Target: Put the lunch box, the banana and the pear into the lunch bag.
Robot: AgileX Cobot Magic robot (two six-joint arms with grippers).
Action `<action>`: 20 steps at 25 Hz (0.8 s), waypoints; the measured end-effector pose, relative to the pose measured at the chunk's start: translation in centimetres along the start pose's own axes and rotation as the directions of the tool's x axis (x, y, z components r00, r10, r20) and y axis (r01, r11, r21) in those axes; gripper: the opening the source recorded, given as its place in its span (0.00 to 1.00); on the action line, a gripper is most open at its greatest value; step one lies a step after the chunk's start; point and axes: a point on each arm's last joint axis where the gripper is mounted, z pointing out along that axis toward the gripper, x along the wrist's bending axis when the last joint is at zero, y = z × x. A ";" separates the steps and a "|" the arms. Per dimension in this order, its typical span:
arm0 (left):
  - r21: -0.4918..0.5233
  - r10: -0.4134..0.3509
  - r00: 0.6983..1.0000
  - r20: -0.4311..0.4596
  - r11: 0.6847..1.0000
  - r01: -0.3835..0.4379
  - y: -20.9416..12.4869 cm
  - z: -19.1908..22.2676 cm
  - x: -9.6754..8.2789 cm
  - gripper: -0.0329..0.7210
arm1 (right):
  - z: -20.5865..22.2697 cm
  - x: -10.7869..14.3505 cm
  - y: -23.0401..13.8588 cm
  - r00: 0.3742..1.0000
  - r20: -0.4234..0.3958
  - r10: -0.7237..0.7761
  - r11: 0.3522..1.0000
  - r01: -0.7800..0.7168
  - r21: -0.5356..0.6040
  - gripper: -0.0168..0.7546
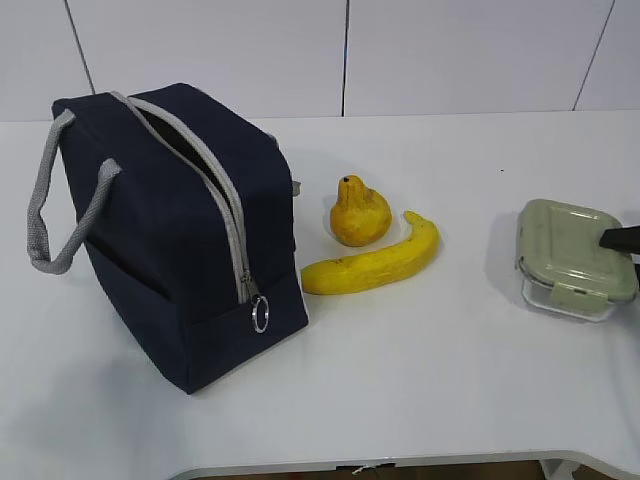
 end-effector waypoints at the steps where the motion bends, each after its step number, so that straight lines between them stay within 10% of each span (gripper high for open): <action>1: 0.008 -0.007 1.000 0.015 1.000 0.007 0.5 0.0 -0.1 0.36 | 0.0 0.1 0.0 1.000 0.000 0.000 1.000 0.000 -0.001 0.53; 20: 0.261 -0.362 0.868 0.339 0.923 0.283 9.8 8.2 -3.7 0.38 | -0.8 1.8 0.4 1.000 -0.004 -0.028 0.999 0.028 -0.023 0.53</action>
